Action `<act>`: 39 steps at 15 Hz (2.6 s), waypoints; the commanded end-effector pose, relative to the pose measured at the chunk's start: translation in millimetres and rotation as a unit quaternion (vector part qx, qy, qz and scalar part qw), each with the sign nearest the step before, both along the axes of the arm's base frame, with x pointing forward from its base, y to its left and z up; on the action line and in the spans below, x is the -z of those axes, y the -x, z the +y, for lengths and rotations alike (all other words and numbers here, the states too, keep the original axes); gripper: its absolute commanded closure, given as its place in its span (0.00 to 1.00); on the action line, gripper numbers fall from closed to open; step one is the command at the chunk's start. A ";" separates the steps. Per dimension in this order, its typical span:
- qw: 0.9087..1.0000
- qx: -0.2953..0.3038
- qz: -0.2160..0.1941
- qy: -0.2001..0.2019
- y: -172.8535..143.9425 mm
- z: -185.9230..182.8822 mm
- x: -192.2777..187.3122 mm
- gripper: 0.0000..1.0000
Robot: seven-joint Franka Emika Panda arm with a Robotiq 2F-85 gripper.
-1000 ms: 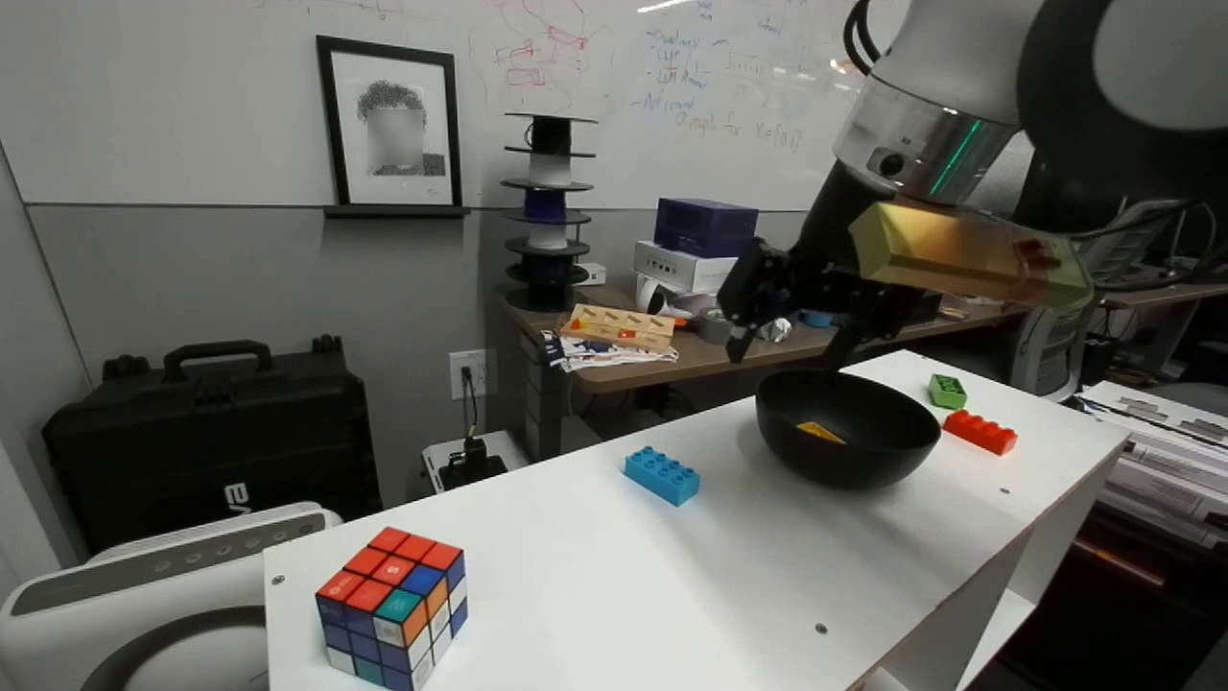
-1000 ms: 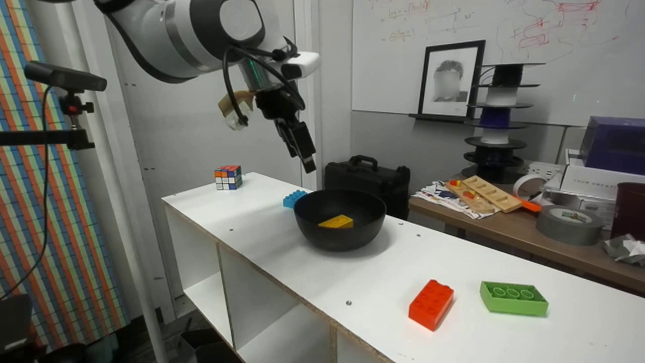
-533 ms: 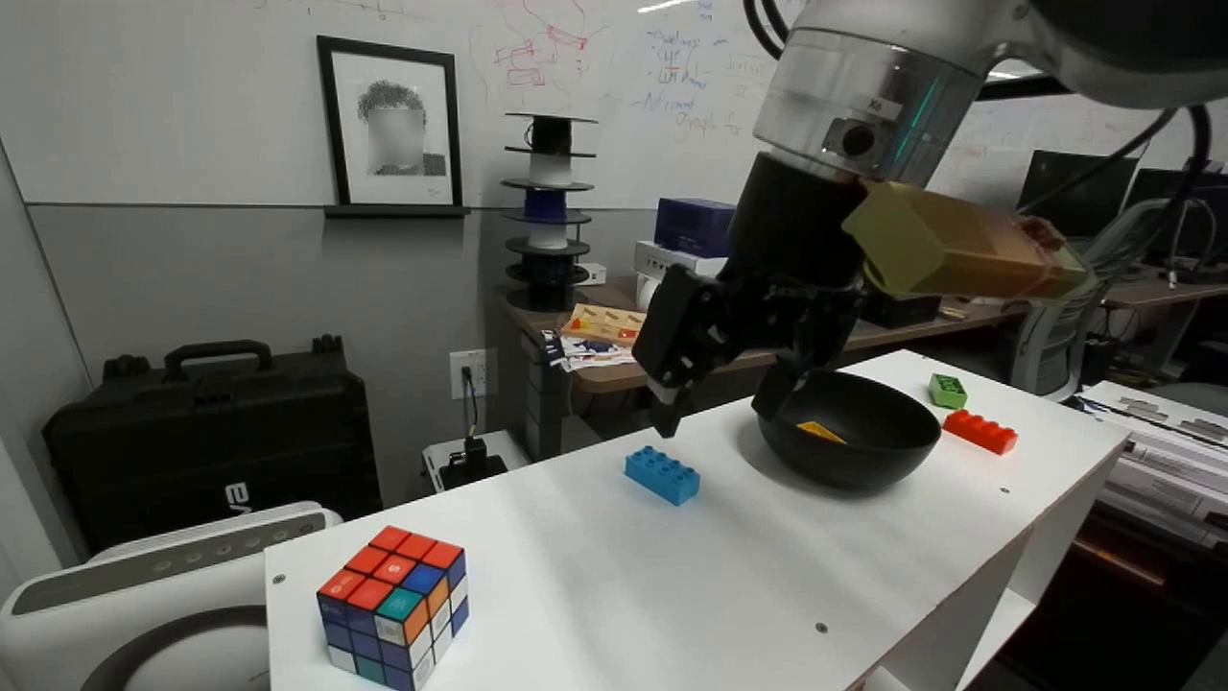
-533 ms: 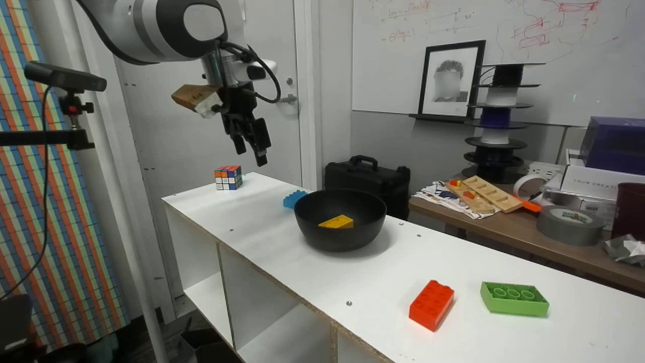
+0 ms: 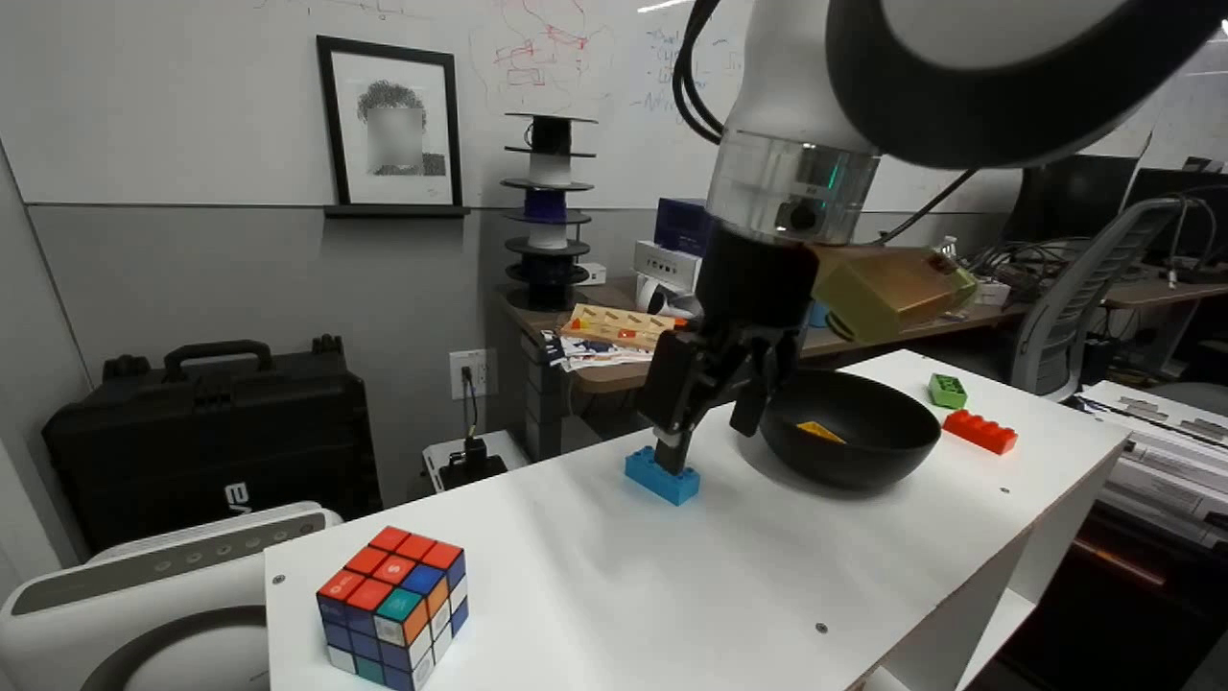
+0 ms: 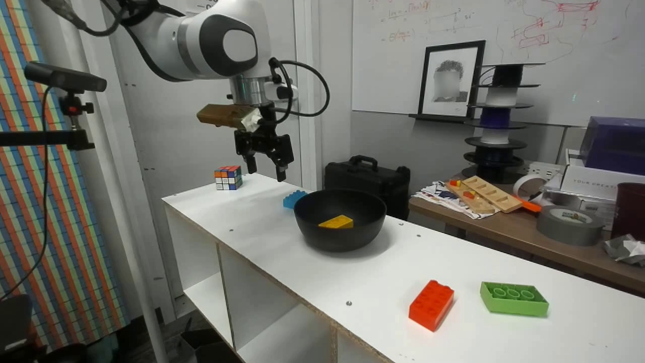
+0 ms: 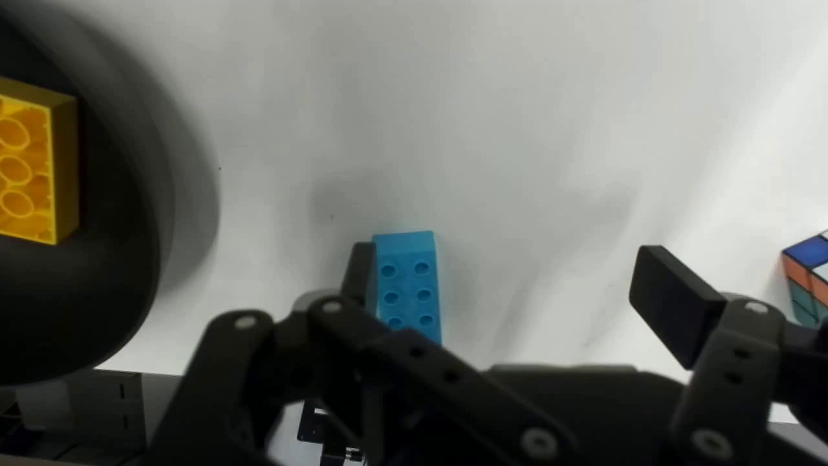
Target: Put all the toy blocks into the black bowl.
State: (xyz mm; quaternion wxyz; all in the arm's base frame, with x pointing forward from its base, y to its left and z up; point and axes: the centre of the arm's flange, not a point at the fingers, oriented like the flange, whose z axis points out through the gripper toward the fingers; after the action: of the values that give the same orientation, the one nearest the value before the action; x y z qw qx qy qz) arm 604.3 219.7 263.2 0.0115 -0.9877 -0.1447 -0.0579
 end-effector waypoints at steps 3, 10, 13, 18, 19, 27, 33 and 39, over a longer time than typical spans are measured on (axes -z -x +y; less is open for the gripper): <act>0.999 -0.011 -0.021 0.031 -55.3 -9.1 42.0 0.00; 0.999 -0.020 -0.025 0.026 -75.2 10.3 75.2 0.00; 0.999 -0.027 -0.018 0.026 -67.4 19.1 74.4 0.35; 0.999 -0.030 -0.013 0.013 -41.0 21.6 58.3 0.73; 0.999 -0.034 -0.008 0.004 -35.1 22.9 55.7 0.80; 0.996 0.027 -0.051 -0.067 25.6 -23.4 -18.9 0.77; 0.977 0.158 -0.120 -0.084 41.4 -145.1 -62.0 0.77; 0.964 0.225 -0.136 -0.041 40.6 -209.1 -43.2 0.39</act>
State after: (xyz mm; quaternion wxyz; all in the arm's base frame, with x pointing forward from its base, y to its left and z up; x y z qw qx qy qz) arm 570.0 17.5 308.8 0.0391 -0.9811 0.0687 -0.1768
